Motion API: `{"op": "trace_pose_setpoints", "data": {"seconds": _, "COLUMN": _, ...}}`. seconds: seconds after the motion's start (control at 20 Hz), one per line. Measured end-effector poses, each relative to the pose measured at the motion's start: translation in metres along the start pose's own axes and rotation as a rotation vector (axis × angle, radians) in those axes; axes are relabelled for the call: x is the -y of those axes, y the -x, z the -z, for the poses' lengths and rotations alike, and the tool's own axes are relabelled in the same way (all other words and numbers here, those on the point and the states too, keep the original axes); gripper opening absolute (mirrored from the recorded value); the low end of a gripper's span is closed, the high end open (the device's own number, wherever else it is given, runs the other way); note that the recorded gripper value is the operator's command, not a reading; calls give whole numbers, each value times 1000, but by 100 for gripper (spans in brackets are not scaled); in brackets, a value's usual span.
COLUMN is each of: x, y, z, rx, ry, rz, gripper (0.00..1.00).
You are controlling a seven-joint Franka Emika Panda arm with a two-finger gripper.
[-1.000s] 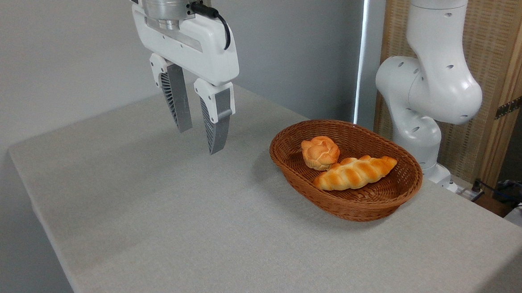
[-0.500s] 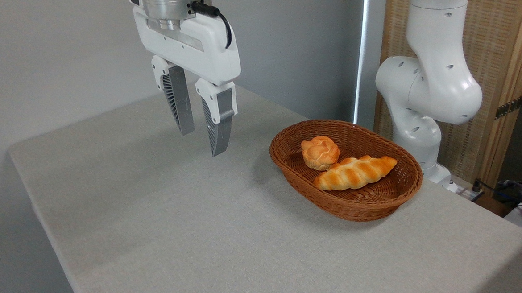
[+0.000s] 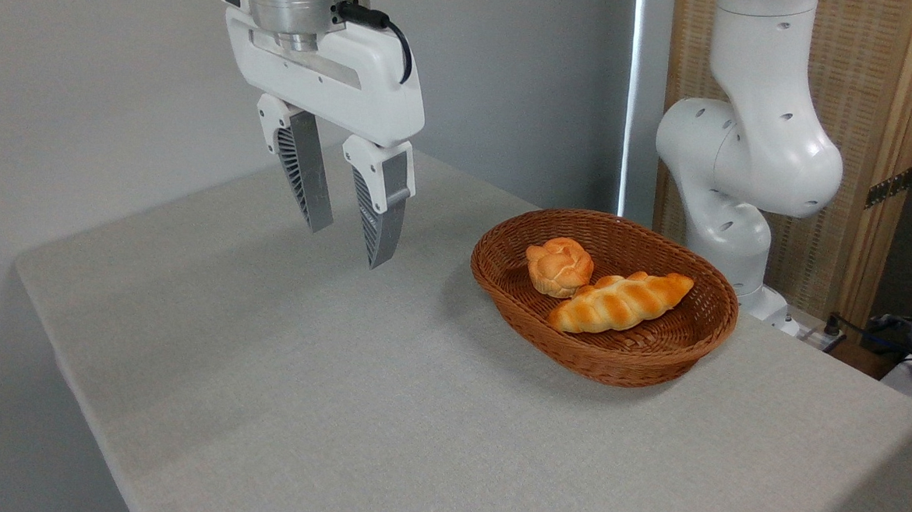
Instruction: Put bread into the basket
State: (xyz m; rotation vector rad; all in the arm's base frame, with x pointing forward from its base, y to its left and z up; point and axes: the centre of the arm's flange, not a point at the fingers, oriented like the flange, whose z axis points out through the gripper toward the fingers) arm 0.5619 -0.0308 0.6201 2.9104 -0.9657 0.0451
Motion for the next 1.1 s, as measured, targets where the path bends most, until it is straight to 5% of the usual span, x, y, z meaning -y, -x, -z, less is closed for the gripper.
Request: {"op": "trace_pose_setpoints", "data": {"seconds": 1.1, "x": 3, "y": 2, "z": 0, "rx": 31, "ry": -45, "rz": -4, "gripper": 100}}
